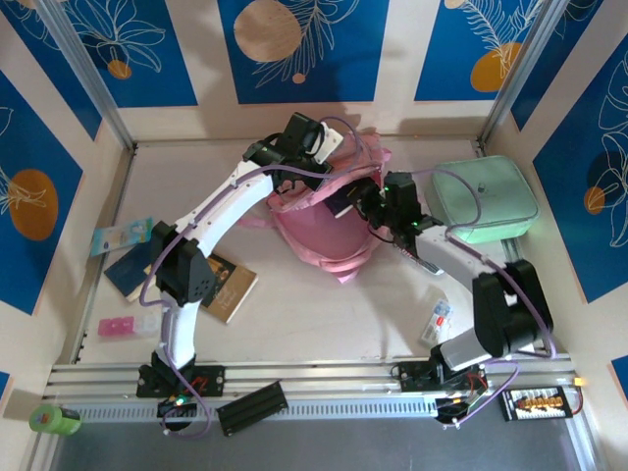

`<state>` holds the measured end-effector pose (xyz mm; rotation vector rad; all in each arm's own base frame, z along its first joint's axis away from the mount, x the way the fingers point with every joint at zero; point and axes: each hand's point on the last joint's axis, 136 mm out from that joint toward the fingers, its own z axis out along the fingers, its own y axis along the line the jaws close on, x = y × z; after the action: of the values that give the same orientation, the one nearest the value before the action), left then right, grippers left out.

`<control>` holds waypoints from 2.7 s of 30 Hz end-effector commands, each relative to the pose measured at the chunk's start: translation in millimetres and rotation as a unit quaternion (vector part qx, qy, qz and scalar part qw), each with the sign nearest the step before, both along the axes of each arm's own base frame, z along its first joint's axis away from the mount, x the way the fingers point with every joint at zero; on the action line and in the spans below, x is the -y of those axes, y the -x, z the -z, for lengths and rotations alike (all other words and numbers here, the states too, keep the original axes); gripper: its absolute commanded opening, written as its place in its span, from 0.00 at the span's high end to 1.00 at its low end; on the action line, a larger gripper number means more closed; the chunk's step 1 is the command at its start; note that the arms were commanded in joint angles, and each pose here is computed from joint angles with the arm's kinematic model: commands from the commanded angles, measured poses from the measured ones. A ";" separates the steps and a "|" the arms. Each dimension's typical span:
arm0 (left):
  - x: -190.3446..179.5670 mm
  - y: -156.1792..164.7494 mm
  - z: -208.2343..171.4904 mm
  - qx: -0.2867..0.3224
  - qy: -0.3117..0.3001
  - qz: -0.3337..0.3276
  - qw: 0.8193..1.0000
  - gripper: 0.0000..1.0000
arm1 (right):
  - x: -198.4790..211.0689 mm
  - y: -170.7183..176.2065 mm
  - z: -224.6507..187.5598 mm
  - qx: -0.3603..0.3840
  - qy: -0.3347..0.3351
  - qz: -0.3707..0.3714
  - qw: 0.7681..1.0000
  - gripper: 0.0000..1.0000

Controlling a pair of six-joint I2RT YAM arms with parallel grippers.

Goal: Pack the student bag
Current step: Place the book in the student bag, then close the student bag at the top-center of the table, then move the book to the center of the table.

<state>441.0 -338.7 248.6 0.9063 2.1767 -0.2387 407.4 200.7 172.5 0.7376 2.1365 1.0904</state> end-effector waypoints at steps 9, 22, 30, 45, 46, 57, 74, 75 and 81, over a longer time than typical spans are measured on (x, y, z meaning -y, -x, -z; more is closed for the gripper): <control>19.0 10.2 -93.4 0.070 0.107 0.028 0.991 1.00 | -15.8 -58.8 36.1 -0.005 -0.018 0.097 0.995 0.94; 19.8 8.8 -85.4 0.066 0.100 0.030 0.992 1.00 | -60.2 -71.2 59.4 -0.057 -0.082 0.017 0.995 0.69; 20.5 0.5 -68.3 0.063 0.094 0.021 0.993 1.00 | -39.7 -32.6 42.5 -0.048 -0.090 -0.027 0.994 0.48; 34.1 5.6 18.9 -0.022 0.087 0.024 0.996 0.91 | 83.9 103.0 18.6 -0.061 0.130 0.040 0.989 0.45; 36.3 8.2 26.3 -0.037 0.093 0.022 0.995 0.89 | 88.2 108.8 9.9 -0.043 0.154 0.036 0.986 0.44; -20.2 19.5 52.1 -0.113 0.154 -0.133 0.973 0.36 | 69.0 103.9 -35.7 0.047 0.225 -0.052 0.972 0.22; -267.7 122.0 149.2 -0.159 0.175 -0.494 0.837 0.00 | -51.0 83.5 -13.5 0.035 0.222 -0.226 0.948 0.18; -269.5 123.4 155.0 -0.165 0.174 -0.497 0.834 0.00 | -55.9 83.4 -12.0 0.032 0.219 -0.233 0.947 0.18; -259.5 122.2 182.3 -0.207 0.166 -0.489 0.831 0.03 | -69.7 84.3 -1.5 0.010 0.214 -0.247 0.945 0.19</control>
<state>312.3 -70.4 72.4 -0.5315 2.5715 -0.2206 325.2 260.7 168.7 0.0061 2.4810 0.7643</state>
